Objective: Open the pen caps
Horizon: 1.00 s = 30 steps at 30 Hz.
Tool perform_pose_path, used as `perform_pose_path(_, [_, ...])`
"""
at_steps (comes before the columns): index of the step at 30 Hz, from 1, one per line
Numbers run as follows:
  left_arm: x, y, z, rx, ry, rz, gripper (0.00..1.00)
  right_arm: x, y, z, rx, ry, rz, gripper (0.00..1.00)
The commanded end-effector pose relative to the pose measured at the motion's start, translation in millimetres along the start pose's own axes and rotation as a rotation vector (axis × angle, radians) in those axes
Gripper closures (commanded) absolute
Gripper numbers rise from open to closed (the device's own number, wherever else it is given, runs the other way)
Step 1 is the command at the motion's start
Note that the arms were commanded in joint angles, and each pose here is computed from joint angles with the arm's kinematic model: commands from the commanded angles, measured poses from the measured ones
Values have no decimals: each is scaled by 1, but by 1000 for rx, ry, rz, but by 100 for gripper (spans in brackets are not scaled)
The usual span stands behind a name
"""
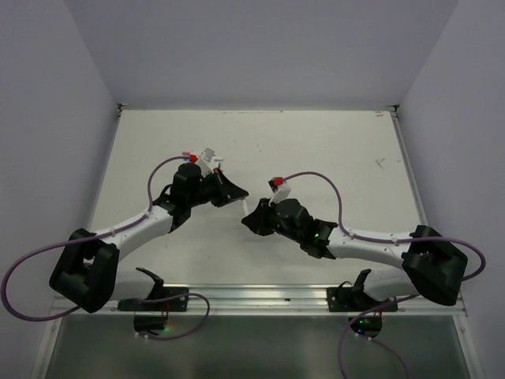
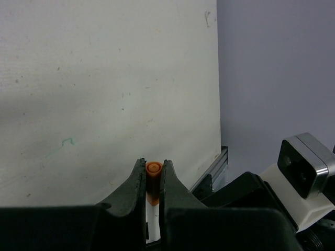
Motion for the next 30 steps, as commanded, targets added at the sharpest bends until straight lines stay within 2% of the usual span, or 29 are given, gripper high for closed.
perform_pose_path(1, [-32, 93, 0, -330, -12, 131, 100, -5, -57, -26, 179, 18, 15, 100])
perform_pose_path(12, [-20, 114, -1, -431, -27, 48, 100, 10, -83, -42, 163, 52, 38, 100])
perform_pose_path(18, [-26, 125, -5, -495, -43, 29, 100, 43, -98, -39, 170, 108, 21, 100])
perform_pose_path(19, [-24, 125, -6, -499, -22, 22, 100, 36, -106, -38, 199, 64, 0, 100])
perform_pose_path(23, [-18, 121, -16, -502, 43, 27, 100, 18, -98, -36, 176, -81, -93, 100])
perform_pose_path(25, [-14, 123, -19, -490, 125, 48, 100, 12, -84, -35, 128, -167, -147, 100])
perform_pose_path(26, [-14, 121, -18, -483, 172, 102, 100, -5, -89, -39, 169, -254, -205, 100])
perform_pose_path(27, [-17, 121, -18, -478, 196, 130, 100, -5, -76, -37, 129, -300, -251, 100])
perform_pose_path(29, [-26, 111, -17, -479, 267, 209, 100, -24, -77, -40, 159, -419, -334, 100])
perform_pose_path(30, [-30, 107, -16, -483, 277, 227, 100, -24, -68, -39, 126, -460, -353, 100])
Point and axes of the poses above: each gripper's point midway between its finger pads, its own z axis out along the fingers, its own x axis along the line the jaws close on, y = z × x, the point moved 3 cm from there along -z, back along the fingers, and after that the axes turned 5 degrees about -z, right-handed, at the moved point
